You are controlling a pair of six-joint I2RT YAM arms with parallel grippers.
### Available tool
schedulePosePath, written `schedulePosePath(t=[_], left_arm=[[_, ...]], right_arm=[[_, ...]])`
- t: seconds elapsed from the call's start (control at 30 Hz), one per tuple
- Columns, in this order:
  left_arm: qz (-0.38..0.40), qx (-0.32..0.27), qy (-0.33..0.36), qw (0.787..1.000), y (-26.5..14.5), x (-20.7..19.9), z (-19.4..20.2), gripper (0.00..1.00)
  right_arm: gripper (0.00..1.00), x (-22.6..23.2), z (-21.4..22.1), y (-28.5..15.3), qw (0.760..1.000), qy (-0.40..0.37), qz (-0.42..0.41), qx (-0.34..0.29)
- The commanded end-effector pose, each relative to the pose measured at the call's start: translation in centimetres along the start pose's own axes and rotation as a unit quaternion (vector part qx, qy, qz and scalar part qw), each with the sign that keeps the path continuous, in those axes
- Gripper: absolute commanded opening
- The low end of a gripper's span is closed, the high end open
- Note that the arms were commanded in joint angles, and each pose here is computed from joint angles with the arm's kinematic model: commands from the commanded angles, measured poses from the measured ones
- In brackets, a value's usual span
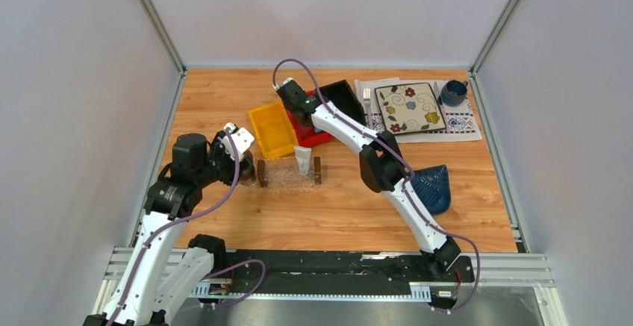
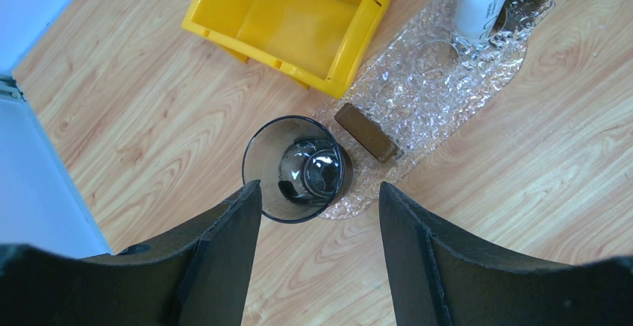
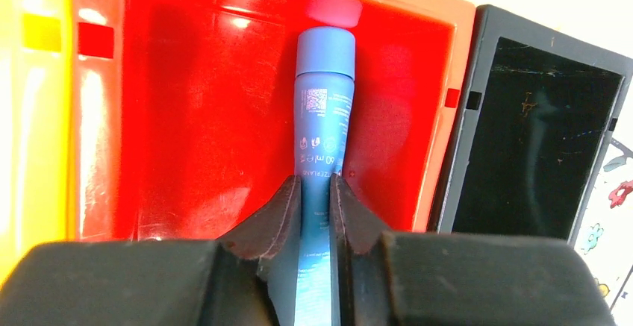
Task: Prepare toiletry sets of a toothbrush and toothpaste on the tray
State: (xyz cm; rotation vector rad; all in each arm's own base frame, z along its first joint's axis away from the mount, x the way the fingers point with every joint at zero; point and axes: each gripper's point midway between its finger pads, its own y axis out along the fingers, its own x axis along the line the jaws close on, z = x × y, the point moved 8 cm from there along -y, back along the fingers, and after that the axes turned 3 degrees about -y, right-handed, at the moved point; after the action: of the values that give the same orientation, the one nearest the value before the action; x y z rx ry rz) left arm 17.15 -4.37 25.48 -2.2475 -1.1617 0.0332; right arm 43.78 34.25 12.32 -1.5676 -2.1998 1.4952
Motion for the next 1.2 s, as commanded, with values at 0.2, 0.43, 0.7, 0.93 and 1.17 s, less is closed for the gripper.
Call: schedulePosePath(t=[0.2,0.43,0.7,0.93,1.17], left_arm=[[0.0,-0.008,0.007,1.0,0.0,0.0,0.0,0.67],[-0.002,-0.007,0.006,1.0,0.1,0.1,0.0,0.67],[-0.007,-0.007,0.006,1.0,0.3,0.6,-0.5,0.67],[-0.009,-0.012,0.006,1.0,0.5,0.8,-1.0,0.67],[-0.009,-0.017,0.006,1.0,0.4,0.9,-1.3,0.67]], right_arm=[[0.02,-3.1,-4.0,-2.3,0.994,0.069,0.035,-0.079],[0.0,-3.3,-3.8,-1.3,0.992,0.103,0.016,-0.076],[0.0,-3.8,-4.1,-1.3,0.989,0.121,0.0,-0.085],[0.0,-4.5,-4.8,-2.2,0.984,0.146,-0.004,-0.097],[0.0,-5.3,-5.3,-3.6,0.98,0.168,-0.012,-0.108]])
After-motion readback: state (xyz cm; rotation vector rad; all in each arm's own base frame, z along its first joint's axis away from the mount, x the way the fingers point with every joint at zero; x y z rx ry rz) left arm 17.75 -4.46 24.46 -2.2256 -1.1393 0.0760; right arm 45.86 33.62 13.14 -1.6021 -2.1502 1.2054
